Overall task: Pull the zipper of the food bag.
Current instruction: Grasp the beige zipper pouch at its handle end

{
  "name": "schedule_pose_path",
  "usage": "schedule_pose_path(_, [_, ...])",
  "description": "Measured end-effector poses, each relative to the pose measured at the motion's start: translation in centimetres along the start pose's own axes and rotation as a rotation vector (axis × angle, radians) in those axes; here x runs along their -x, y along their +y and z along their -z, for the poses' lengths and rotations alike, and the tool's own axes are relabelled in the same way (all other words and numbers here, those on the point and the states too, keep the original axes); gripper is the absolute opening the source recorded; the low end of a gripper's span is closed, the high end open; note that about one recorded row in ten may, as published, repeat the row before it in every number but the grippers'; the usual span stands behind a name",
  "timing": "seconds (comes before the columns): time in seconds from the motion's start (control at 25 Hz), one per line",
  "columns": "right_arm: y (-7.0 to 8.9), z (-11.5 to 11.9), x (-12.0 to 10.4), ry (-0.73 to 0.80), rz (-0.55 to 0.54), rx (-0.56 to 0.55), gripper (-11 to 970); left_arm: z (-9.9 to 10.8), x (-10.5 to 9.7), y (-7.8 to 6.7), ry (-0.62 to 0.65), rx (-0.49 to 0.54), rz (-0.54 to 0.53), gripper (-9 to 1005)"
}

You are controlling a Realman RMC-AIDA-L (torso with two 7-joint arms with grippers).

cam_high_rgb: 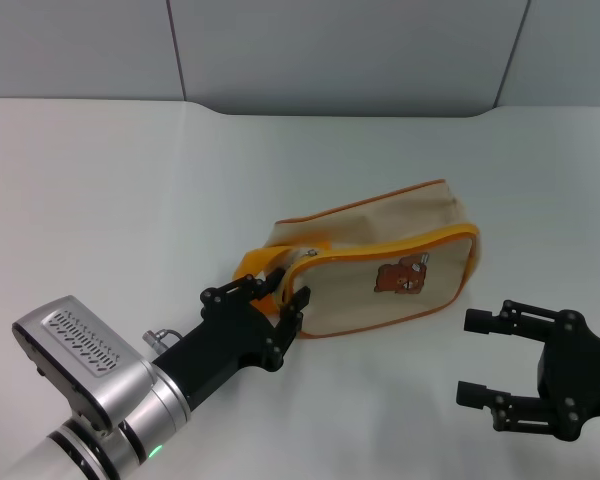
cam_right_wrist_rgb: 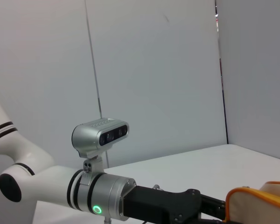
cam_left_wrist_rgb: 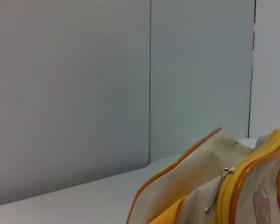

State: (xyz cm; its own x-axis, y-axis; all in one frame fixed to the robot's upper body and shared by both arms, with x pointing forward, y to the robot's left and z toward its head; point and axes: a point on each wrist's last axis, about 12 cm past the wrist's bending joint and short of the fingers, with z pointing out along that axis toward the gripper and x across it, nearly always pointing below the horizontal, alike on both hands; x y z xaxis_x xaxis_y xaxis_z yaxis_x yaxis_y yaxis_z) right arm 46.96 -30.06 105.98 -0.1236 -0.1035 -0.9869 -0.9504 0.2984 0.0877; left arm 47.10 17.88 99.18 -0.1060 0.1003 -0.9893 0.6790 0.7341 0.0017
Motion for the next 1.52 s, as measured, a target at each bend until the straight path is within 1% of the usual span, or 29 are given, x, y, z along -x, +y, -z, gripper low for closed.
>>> schedule_pose_path(0.2, [0.1,0.0,-0.1,-0.005,-0.003,-0.007,762,0.0,0.1,-0.1,-0.012,0.000,0.009,316])
schedule_pose_path(0.4, [0.1,0.3,-0.1,-0.023,-0.005,-0.031,762,0.1,0.1,0.1,-0.013,0.002,0.052,294])
schedule_pose_path(0.72, [0.2,0.4,-0.1,-0.028,-0.006,-0.042,763,0.3,0.7,0.0,-0.069,-0.011,0.051,229])
schedule_pose_path(0.84, [0.1,0.5,0.0,-0.044,0.006,-0.062,763,0.5,0.7,0.2,-0.080,-0.008,0.049,203])
schedule_pose_path(1.08, [-0.2,0.8,-0.1,-0.085,0.027,-0.151,763,0.5,1.0,0.4,-0.106,-0.026,0.043,158])
schedule_pose_path(1.16, [-0.4,0.9,-0.2,-0.105,0.027,-0.205,763,0.6,1.2,0.6,-0.117,-0.032,0.032,138])
schedule_pose_path(1.24, [-0.7,1.1,-0.1,-0.123,0.029,-0.259,763,0.7,1.4,1.1,-0.130,-0.036,0.013,112])
schedule_pose_path(1.32, [-0.9,1.4,-0.1,-0.154,0.035,-0.315,763,1.0,1.6,1.6,-0.148,-0.038,-0.011,111])
schedule_pose_path(1.44, [-0.8,1.8,-0.2,-0.223,0.066,-0.402,763,1.4,2.0,2.2,-0.186,-0.046,-0.042,108])
schedule_pose_path(1.52, [-0.6,1.9,-0.3,-0.281,0.099,-0.471,763,1.8,2.3,2.8,-0.211,-0.057,-0.074,107])
